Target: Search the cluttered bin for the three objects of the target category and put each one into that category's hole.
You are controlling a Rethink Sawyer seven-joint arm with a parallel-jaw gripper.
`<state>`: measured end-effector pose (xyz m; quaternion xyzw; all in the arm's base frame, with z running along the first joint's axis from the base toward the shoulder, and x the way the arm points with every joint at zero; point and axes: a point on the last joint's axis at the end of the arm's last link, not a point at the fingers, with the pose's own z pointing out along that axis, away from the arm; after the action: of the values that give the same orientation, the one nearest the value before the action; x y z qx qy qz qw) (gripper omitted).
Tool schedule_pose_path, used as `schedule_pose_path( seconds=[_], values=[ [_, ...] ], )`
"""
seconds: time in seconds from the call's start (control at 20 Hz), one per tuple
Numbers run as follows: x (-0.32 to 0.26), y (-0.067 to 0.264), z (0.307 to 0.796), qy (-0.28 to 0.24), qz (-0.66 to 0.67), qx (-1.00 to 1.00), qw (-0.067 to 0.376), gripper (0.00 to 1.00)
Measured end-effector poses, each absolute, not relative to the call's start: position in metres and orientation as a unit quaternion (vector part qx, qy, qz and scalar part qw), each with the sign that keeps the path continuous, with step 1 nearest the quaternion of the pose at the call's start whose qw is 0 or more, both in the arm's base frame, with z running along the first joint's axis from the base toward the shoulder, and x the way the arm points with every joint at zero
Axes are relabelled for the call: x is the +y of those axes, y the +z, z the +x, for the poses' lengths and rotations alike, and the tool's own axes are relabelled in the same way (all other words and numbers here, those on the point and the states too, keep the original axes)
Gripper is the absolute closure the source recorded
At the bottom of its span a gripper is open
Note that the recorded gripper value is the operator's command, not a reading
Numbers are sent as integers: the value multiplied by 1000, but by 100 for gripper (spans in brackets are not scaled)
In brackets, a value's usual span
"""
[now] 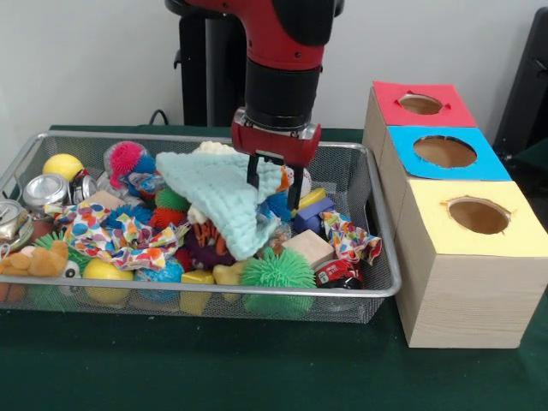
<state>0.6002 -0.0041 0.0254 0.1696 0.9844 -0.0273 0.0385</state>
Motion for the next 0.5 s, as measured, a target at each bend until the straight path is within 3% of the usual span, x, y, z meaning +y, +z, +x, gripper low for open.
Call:
schedule_pose_path(
  seconds=[0.5],
  values=[
    [-9, 38, 619, -56, 155, 984, 65, 0]
  ],
)
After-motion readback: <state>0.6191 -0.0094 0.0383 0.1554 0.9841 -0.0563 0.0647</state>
